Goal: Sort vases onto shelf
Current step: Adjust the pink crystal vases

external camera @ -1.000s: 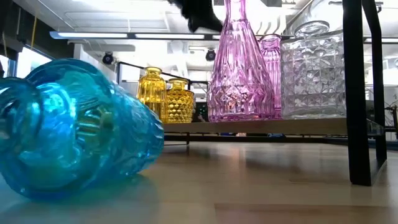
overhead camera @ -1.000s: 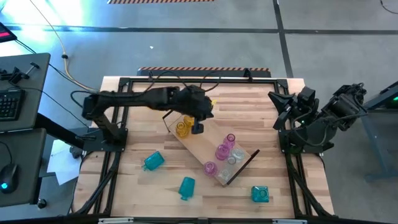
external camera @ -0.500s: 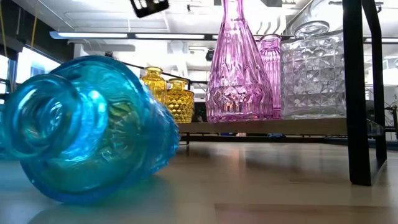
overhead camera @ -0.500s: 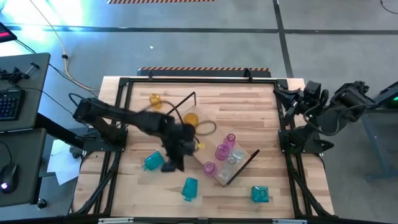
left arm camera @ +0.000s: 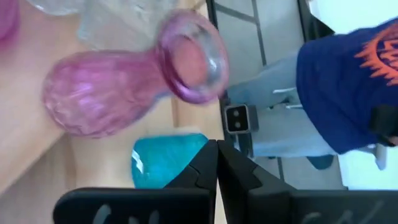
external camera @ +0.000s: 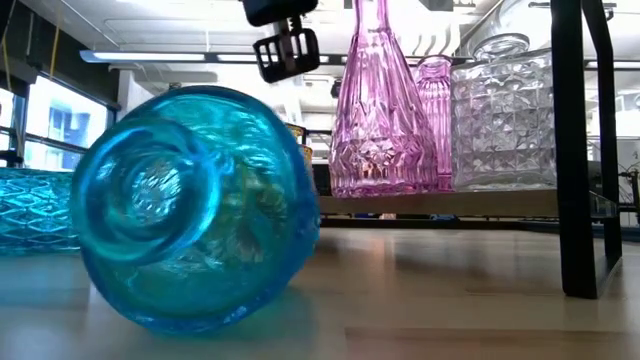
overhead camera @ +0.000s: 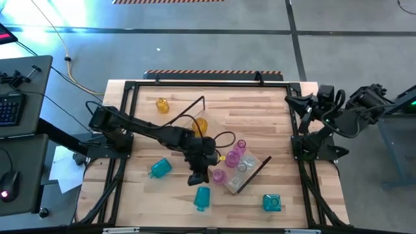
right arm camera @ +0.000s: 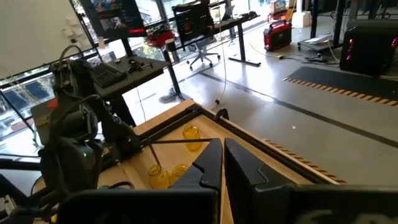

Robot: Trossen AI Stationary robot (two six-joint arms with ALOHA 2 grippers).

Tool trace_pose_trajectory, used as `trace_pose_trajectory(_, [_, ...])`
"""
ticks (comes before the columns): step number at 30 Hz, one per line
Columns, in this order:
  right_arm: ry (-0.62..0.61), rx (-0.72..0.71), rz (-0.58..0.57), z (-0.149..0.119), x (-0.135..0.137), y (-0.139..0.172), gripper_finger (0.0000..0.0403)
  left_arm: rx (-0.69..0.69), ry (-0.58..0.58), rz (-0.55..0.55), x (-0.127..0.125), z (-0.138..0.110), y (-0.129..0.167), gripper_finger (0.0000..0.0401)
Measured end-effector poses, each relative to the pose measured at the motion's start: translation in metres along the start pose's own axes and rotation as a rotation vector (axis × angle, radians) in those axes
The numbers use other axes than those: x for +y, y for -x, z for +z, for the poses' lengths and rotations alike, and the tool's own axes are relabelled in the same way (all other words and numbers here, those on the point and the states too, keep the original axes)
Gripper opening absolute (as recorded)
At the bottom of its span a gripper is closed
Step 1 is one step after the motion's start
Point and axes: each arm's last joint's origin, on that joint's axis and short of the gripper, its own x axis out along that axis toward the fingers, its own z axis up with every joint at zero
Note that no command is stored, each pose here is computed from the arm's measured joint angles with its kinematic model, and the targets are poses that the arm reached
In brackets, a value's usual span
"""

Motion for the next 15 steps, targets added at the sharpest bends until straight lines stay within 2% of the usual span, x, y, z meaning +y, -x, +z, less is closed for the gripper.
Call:
trace_pose_trajectory(3, [0.005,0.001,0.001,0.0,0.0,0.0,0.0,-0.024,-0.007,0.028,0.001,0.002,0.0,0.0])
trace_pose_trajectory(7, [0.008,0.001,0.0,0.0,0.0,0.0,0.0,0.002,0.022,0.044,0.014,0.001,-0.018,0.0])
trace_pose_trajectory(12, [0.016,0.009,0.009,0.0,0.0,0.0,0.0,-0.046,0.007,-0.018,0.015,0.008,-0.027,0.0])
trace_pose_trajectory(15, [0.011,0.016,0.019,0.0,0.001,0.0,0.0,-0.057,0.013,-0.011,0.016,0.009,-0.027,0.0])
